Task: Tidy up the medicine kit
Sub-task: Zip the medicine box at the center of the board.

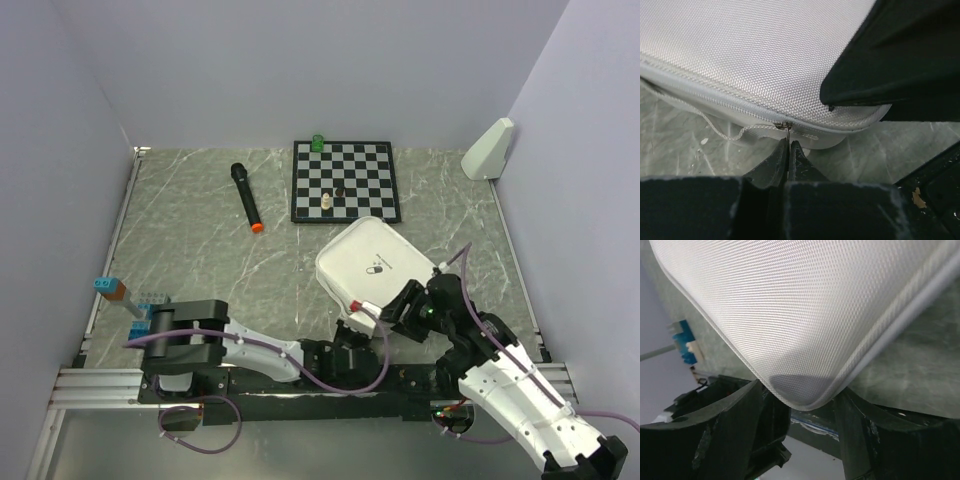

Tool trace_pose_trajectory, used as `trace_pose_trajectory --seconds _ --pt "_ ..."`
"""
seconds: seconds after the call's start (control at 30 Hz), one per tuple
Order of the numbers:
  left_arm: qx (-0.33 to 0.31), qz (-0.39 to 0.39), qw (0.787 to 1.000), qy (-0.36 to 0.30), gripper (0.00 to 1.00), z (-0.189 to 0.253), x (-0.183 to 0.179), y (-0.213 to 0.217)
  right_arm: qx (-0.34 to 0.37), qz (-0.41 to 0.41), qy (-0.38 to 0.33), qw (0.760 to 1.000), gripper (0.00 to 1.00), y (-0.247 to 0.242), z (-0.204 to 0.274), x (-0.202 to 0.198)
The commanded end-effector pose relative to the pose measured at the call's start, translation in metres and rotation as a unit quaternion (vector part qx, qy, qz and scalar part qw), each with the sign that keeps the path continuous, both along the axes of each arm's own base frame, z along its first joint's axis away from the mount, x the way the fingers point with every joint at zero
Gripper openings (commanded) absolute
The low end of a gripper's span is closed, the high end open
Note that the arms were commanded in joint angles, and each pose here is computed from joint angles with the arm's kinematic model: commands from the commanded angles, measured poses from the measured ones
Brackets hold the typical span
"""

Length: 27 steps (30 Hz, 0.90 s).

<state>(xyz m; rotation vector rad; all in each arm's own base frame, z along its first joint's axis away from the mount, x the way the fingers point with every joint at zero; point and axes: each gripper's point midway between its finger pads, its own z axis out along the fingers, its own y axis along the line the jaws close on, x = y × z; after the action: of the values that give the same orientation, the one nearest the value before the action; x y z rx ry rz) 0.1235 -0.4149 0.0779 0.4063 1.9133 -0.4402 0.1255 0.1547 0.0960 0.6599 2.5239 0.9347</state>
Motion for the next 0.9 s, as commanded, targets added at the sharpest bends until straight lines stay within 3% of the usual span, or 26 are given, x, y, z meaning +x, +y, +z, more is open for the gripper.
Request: trace_pose_trajectory --seconds 0.0,0.17,0.4,0.63,0.73,0.87 --pt "-0.05 -0.091 0.994 -0.018 0.01 0.039 -0.022 -0.066 -0.012 -0.01 -0.038 0.999 0.66 -0.009 0.028 0.003" --pt "-0.047 -0.101 0.993 -0.028 0.01 0.038 -0.021 -0.091 -0.038 -0.034 -0.009 0.999 0.65 -0.024 0.009 -0.009" --pt "-0.035 -0.072 0.997 -0.002 0.01 0.013 -0.009 -0.077 -0.024 -0.08 0.001 0.997 0.53 -0.029 -0.007 -0.007" --pt "-0.029 -0.051 0.998 0.007 0.01 0.001 -0.004 -0.058 -0.017 -0.13 0.006 0.991 0.59 -0.033 -0.013 0.003" --pt "-0.025 -0.047 0.999 0.011 0.01 -0.004 -0.004 -0.054 -0.006 -0.152 -0.001 0.988 0.51 -0.035 -0.012 0.007" --pt "-0.023 -0.044 0.999 0.014 0.01 -0.007 -0.004 -0.049 -0.013 -0.176 -0.006 0.984 0.31 -0.042 -0.013 0.011"
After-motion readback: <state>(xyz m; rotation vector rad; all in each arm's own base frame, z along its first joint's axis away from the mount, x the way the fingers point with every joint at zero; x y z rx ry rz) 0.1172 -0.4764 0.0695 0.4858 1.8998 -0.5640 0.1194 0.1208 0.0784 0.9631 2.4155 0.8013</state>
